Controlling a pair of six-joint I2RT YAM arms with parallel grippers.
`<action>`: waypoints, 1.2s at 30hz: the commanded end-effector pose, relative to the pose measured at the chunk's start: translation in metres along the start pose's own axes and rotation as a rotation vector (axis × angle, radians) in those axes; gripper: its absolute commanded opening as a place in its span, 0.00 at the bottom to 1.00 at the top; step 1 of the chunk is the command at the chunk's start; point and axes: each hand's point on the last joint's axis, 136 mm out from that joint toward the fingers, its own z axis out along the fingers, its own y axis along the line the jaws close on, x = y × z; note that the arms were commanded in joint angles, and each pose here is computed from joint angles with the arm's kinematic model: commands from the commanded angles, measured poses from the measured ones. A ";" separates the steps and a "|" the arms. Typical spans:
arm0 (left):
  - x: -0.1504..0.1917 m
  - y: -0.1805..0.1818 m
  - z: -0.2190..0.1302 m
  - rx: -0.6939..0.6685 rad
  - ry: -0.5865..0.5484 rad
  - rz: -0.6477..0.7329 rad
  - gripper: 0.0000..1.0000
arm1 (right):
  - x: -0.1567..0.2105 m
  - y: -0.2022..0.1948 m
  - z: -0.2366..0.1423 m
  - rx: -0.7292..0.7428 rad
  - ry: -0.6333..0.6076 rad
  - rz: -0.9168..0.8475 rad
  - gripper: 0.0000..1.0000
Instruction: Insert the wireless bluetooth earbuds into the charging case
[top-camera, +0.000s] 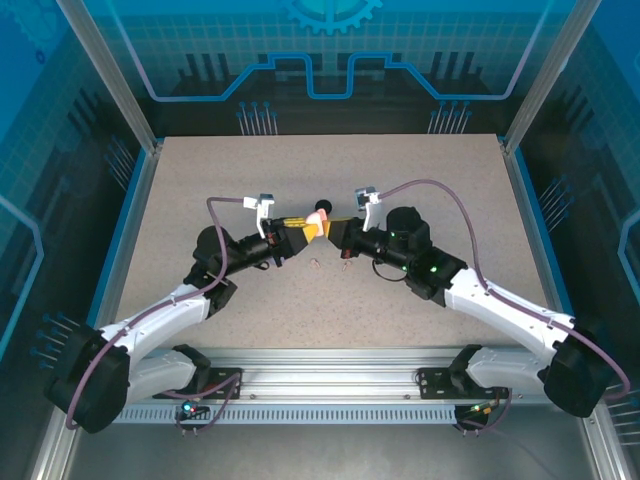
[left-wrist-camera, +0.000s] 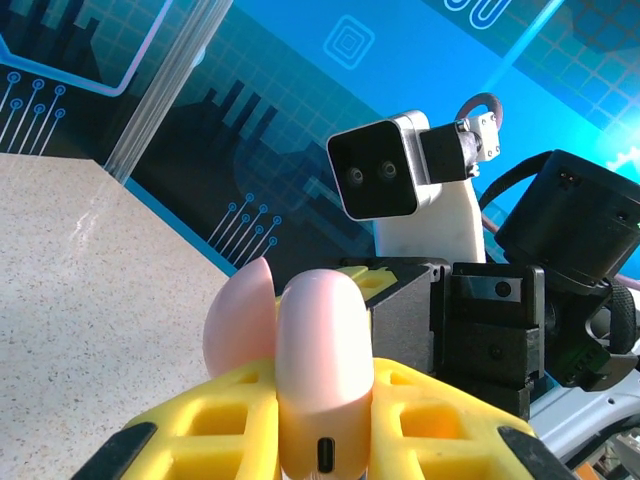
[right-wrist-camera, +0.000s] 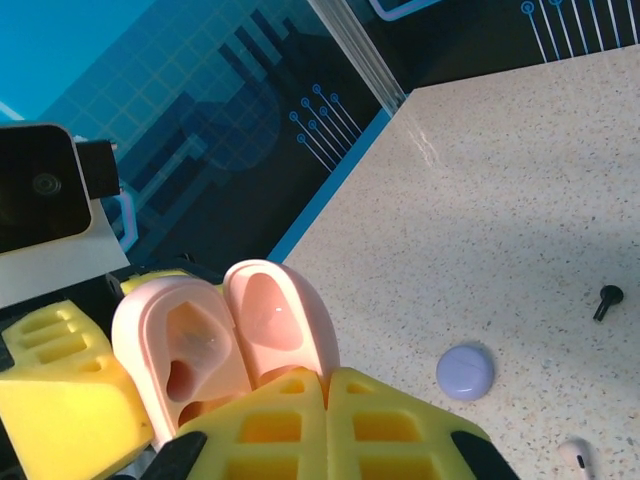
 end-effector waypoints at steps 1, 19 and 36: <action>0.004 0.003 -0.001 0.001 -0.006 -0.013 0.23 | -0.026 0.017 -0.001 -0.026 -0.046 -0.027 0.00; -0.045 0.018 -0.013 -0.132 -0.002 0.066 0.66 | -0.052 -0.027 -0.023 0.262 0.059 -0.193 0.00; -0.065 0.034 0.014 -0.140 0.333 0.207 0.71 | -0.071 -0.046 -0.006 0.321 0.204 -0.464 0.00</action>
